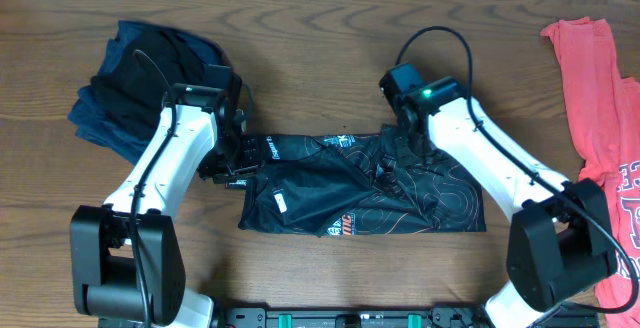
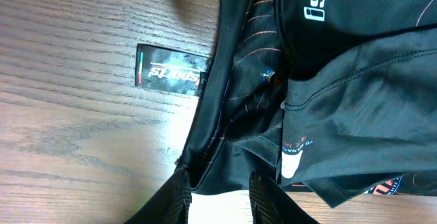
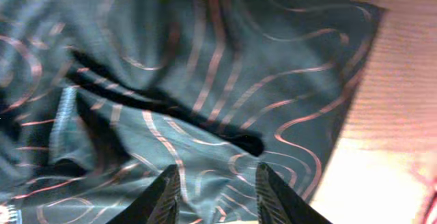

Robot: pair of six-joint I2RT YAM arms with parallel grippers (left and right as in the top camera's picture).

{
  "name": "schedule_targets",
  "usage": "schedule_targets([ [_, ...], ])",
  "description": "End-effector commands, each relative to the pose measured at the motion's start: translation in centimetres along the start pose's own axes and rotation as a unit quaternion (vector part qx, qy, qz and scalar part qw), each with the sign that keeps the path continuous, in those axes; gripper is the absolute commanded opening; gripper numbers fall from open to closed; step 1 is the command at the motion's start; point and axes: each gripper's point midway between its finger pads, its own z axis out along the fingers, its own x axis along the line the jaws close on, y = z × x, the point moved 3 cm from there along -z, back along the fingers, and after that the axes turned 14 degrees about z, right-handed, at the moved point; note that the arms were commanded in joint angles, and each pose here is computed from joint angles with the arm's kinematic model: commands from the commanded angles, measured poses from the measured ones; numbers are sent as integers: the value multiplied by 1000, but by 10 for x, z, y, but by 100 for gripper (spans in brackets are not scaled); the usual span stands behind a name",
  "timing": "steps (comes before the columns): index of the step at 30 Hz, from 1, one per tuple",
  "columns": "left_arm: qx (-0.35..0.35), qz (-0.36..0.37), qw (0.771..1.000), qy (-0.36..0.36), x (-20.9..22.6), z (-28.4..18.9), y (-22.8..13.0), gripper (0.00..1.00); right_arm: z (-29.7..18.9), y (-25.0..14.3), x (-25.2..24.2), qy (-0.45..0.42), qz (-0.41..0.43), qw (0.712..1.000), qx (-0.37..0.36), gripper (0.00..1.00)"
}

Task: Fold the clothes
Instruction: 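Fold the strip's right end leftward toward the center with the right gripper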

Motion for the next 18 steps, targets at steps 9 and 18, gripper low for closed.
schedule_targets([
  [9,-11,0,1000,-4,-2,-5,3,31,27,-24,-18,-16,13,999,37,42],
  [18,-11,0,1000,-4,-2,-5,3,31,60,-43,-13,3,8,999,45,36],
])
